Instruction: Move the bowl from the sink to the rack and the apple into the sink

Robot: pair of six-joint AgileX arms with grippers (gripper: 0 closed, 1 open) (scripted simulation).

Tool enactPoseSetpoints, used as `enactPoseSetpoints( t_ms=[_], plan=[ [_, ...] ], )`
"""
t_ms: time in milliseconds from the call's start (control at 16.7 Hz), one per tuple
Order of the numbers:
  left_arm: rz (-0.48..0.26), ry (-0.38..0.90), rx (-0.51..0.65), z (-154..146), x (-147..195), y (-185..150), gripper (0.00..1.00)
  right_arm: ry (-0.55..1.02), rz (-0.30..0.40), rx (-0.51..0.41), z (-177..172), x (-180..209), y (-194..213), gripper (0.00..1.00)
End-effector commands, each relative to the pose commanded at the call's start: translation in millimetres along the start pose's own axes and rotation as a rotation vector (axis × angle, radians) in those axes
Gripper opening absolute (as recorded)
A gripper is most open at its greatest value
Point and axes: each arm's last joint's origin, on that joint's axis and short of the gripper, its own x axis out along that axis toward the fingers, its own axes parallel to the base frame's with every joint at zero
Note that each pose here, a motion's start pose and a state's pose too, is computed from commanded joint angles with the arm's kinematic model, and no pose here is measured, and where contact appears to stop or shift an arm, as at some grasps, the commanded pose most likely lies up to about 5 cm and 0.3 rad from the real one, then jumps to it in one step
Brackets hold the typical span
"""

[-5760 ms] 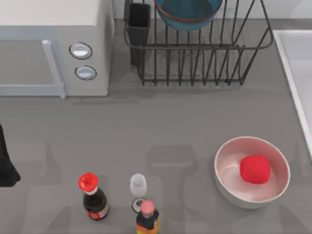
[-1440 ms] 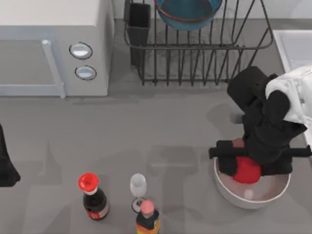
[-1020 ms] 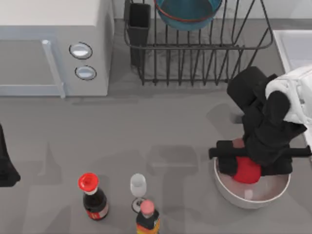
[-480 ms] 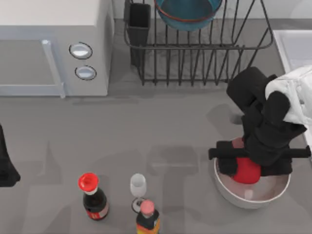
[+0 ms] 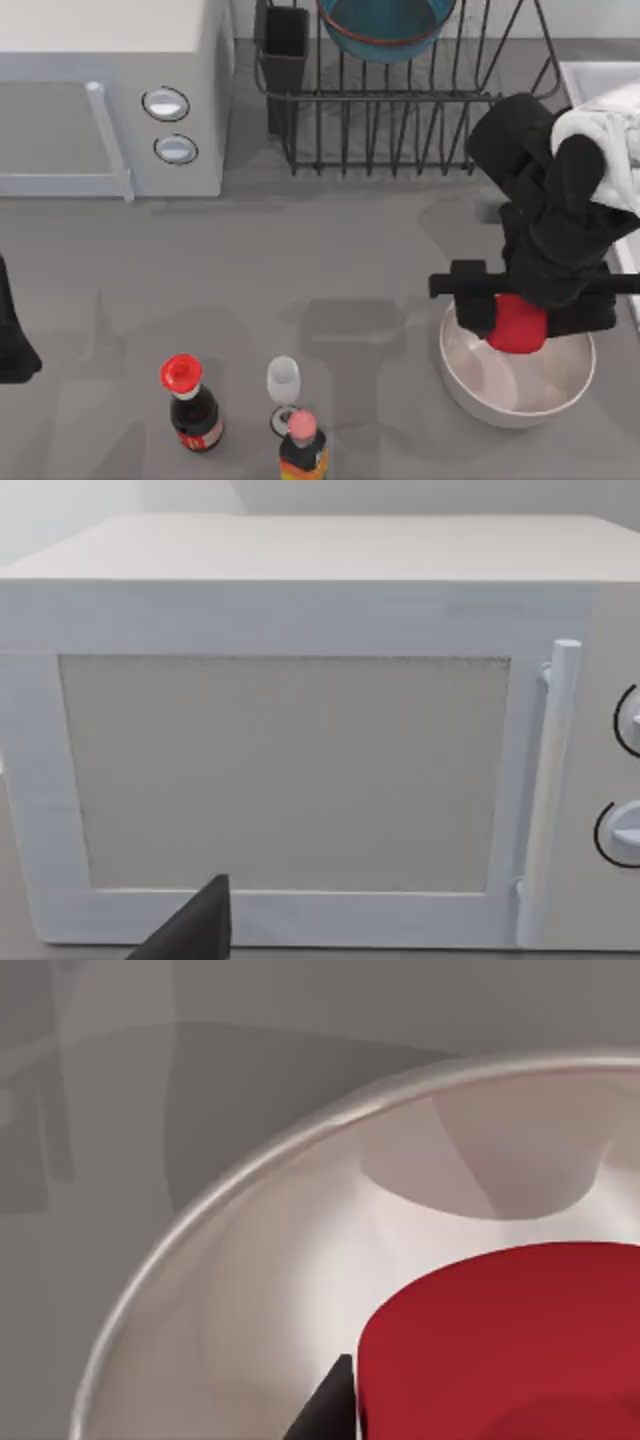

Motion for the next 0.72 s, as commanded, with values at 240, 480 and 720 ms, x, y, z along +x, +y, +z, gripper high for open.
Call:
enactPoseSetpoints(
  t_ms=[240, 480, 720],
  plan=[
    [0.0, 0.0, 0.0, 0, 0, 0, 1.0, 0.005, -0.004, 0.002, -1, -47, -1, 0.0],
    [0.0, 0.0, 0.0, 0, 0, 0, 1.0, -0.006, 0.002, 0.003, -1, -59, -2, 0.0],
    [0.0, 0.0, 0.0, 0, 0, 0, 1.0, -0.007, 0.007, 0.007, 0, -57, -3, 0.0]
  ],
)
